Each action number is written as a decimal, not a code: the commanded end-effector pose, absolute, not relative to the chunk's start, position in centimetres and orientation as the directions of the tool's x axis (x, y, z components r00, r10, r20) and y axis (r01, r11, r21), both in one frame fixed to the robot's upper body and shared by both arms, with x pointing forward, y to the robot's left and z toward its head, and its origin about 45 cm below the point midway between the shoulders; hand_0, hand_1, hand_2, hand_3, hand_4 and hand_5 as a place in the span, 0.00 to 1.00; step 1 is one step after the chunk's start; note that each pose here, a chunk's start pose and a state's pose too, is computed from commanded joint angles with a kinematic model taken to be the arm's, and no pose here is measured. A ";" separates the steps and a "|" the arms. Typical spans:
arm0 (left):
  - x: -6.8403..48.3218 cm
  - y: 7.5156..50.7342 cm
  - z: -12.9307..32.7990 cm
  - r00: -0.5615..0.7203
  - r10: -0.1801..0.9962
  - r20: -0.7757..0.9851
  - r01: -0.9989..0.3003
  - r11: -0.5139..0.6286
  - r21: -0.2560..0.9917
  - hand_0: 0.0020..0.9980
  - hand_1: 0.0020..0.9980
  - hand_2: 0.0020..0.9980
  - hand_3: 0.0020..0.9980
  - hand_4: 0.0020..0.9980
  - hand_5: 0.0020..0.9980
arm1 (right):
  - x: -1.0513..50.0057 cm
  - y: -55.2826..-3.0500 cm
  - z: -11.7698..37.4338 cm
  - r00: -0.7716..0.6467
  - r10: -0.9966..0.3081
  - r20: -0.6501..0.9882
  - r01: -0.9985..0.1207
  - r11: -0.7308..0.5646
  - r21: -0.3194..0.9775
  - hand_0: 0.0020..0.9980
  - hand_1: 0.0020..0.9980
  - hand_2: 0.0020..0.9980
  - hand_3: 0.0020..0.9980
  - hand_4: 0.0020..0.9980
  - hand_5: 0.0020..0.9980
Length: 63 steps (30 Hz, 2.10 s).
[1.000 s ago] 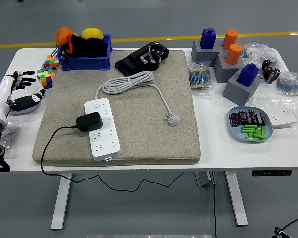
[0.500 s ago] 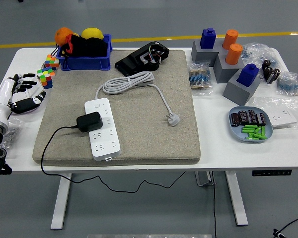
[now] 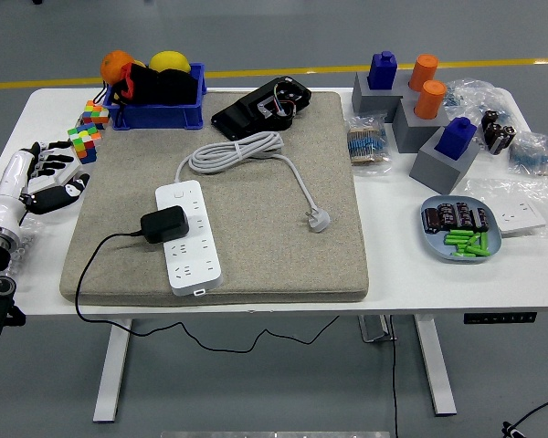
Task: Press the white button,pick up the black plug,place it near the board,insert it into the board
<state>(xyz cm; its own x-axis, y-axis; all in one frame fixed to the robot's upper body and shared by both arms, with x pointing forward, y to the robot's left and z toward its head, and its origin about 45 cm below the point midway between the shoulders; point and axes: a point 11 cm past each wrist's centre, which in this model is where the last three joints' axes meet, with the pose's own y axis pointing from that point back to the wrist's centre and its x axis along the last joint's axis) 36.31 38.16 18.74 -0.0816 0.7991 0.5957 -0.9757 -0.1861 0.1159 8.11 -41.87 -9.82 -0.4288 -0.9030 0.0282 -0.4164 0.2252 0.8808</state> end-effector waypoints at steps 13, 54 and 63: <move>35.9 38.5 18.5 -0.091 0.801 0.592 -0.973 -0.199 0.120 0.71 0.70 0.67 0.72 0.73 0.09 | 8.4 -41.4 -10.0 -0.429 -0.903 0.020 -0.419 0.219 0.881 0.72 0.70 0.68 0.62 0.72 0.43; 35.6 37.8 17.9 -0.069 0.805 0.589 -0.975 -0.180 0.133 0.71 0.70 0.67 0.71 0.73 0.08 | 7.6 -41.9 -10.0 -0.429 -0.902 0.035 -0.405 0.227 0.886 0.72 0.70 0.68 0.61 0.72 0.43; 36.1 37.7 18.5 -0.077 0.808 0.584 -0.977 -0.179 0.119 0.71 0.70 0.66 0.71 0.72 0.08 | 8.4 -42.0 -9.7 -0.431 -0.902 0.030 -0.418 0.230 0.879 0.72 0.70 0.68 0.61 0.72 0.43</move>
